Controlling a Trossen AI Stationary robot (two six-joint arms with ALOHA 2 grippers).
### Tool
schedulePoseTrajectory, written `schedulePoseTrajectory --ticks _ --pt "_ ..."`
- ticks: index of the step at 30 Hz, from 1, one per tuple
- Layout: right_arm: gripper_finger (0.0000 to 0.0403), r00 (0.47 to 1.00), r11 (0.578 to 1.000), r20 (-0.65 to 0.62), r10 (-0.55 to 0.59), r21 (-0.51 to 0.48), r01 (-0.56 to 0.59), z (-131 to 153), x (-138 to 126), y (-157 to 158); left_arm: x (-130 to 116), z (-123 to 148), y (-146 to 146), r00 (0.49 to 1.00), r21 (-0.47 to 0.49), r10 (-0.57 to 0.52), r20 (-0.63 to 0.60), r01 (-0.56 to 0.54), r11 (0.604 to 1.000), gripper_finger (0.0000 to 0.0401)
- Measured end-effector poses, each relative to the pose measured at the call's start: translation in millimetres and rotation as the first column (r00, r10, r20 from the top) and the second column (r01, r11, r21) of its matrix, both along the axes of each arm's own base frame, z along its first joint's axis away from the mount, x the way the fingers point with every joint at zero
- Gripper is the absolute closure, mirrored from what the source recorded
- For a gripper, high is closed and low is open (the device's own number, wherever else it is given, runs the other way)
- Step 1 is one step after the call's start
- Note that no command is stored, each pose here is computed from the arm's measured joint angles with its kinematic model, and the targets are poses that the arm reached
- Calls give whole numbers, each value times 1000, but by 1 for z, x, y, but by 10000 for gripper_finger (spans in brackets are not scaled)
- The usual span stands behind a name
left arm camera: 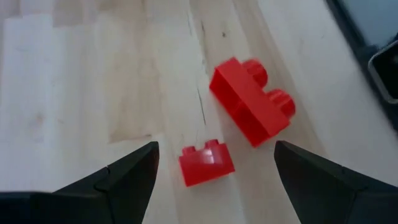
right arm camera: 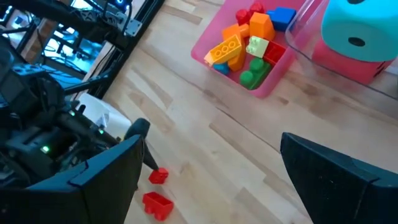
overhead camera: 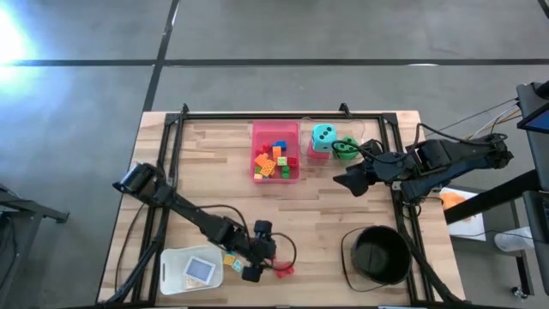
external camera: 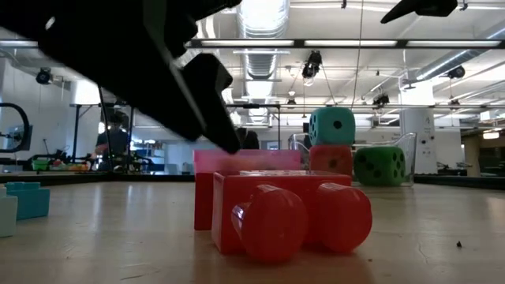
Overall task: Pick & Place Toys
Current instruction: Put the red game piece into the red bin
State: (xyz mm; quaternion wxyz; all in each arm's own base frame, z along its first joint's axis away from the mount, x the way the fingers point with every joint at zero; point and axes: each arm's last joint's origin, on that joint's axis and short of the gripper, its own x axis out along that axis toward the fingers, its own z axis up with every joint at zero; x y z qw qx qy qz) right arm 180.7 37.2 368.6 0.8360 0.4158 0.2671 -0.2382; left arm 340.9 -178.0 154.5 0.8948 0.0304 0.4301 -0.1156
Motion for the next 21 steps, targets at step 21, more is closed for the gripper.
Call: schedulePoseTrajectory --ticks 21 --pt "33 1000 1000 6 4 0 -4 0 1 0 5 -38 -6 993 43 113 -30 -112 993 114"
